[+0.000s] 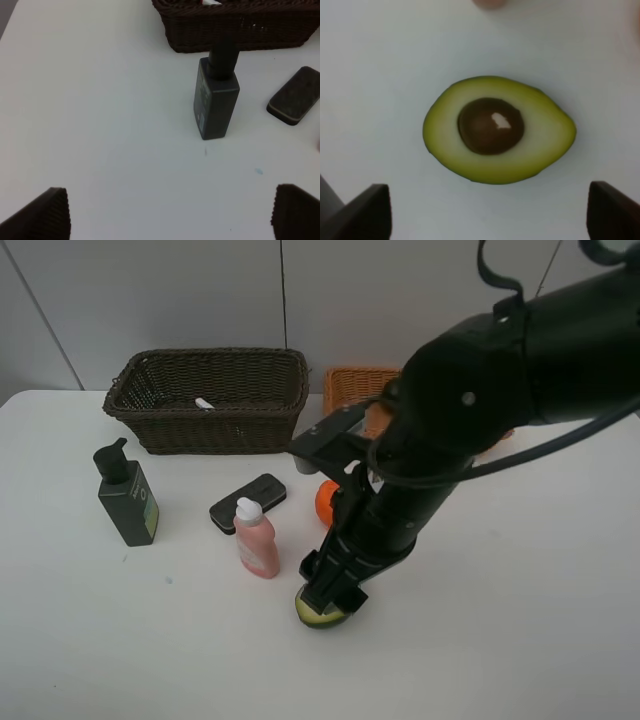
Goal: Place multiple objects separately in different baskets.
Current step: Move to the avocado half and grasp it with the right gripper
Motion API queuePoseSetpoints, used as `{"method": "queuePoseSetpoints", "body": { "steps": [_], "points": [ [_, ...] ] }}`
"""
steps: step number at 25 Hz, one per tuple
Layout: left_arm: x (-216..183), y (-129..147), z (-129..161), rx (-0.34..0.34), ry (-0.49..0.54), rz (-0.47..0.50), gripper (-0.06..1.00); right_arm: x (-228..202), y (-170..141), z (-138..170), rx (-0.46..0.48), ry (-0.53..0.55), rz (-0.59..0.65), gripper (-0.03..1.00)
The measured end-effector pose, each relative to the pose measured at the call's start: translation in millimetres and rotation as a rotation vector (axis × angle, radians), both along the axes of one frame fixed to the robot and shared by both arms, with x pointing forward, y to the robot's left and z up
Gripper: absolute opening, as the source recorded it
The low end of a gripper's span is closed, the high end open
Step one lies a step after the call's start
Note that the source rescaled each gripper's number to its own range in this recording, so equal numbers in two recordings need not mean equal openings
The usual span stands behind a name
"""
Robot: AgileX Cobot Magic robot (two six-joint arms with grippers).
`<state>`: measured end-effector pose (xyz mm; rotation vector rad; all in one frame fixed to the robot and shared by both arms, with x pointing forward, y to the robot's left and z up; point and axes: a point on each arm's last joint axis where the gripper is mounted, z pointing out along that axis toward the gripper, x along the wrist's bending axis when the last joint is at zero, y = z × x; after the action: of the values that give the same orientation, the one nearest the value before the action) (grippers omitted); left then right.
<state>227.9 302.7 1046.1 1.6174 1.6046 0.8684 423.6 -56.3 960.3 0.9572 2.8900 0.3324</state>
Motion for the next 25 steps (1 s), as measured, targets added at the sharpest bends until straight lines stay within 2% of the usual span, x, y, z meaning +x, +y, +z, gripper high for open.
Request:
{"method": "queuePoseSetpoints", "body": {
  "steps": [5, 13, 19, 25],
  "points": [
    [0, 0, 0, 0.000, 0.000, 0.000, 1.00, -2, 0, -7, 0.029, -0.022, 0.005, 0.98],
    [0, 0, 0, 0.000, 0.000, 0.000, 1.00, -2, 0, -17, 0.018, -0.005, -0.007, 0.98],
    [0, 0, 0, 0.000, 0.000, 0.000, 1.00, 1, 9, -9, 0.119, 0.037, -0.247, 0.98],
    [0, 0, 0, 0.000, 0.000, 0.000, 1.00, 1, 9, -8, 0.165, 0.132, -0.640, 0.98]
  ]
}}
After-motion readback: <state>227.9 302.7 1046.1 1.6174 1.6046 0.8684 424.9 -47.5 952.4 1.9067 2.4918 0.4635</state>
